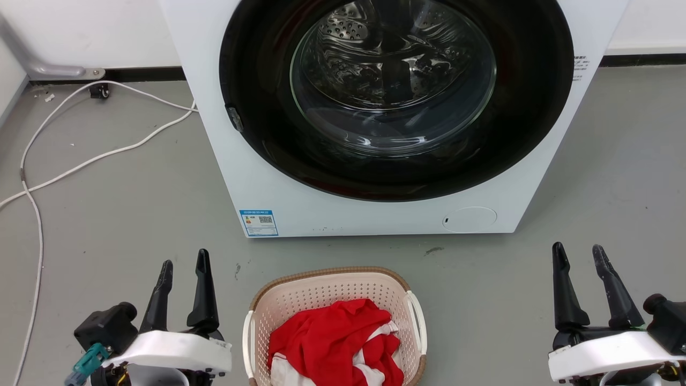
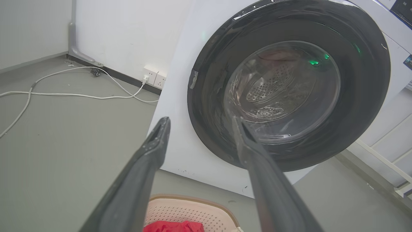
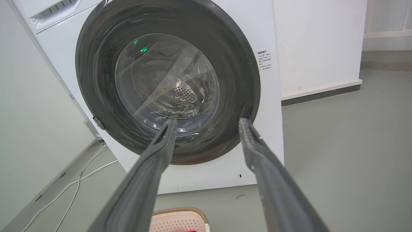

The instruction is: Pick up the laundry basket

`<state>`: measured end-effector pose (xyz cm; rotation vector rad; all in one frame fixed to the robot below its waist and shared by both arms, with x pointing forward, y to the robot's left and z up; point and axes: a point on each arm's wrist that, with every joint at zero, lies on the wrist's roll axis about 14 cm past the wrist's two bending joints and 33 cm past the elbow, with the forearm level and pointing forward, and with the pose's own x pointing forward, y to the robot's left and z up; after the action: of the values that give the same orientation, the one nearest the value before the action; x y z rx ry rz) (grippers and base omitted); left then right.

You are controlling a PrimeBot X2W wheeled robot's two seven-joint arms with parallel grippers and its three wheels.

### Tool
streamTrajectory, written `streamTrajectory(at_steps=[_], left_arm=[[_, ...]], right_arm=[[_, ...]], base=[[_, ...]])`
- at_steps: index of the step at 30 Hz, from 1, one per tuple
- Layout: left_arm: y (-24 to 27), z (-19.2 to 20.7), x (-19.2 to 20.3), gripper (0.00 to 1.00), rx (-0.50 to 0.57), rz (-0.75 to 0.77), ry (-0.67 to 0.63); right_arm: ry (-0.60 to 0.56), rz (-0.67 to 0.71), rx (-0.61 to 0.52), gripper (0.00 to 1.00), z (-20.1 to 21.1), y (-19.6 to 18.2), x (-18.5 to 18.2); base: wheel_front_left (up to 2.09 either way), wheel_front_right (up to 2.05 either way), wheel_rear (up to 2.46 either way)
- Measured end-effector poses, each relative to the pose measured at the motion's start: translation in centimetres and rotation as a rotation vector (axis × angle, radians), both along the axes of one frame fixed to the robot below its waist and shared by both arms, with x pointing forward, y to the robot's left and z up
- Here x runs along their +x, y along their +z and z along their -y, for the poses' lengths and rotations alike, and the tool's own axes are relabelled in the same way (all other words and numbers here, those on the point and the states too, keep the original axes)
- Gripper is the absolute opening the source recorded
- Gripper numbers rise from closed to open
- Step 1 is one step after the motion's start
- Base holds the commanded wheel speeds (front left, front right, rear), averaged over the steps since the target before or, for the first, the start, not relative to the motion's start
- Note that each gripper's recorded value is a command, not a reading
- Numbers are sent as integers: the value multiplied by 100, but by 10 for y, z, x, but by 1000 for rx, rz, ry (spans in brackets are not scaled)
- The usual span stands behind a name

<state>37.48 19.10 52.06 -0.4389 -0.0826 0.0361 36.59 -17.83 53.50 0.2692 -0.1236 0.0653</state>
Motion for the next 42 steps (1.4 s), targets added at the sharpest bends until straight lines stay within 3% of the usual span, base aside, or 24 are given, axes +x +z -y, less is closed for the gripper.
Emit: streamTrajectory(at_steps=[20, 42], left_arm=[[4, 5, -2, 100, 207, 30, -4], [10, 10, -5, 100, 363, 70, -9]], right_arm=[[8, 46, -227, 100, -6, 5, -4], [-1, 94, -311, 100, -6, 13, -9]], base=[[0, 0, 0], [0, 0, 0]])
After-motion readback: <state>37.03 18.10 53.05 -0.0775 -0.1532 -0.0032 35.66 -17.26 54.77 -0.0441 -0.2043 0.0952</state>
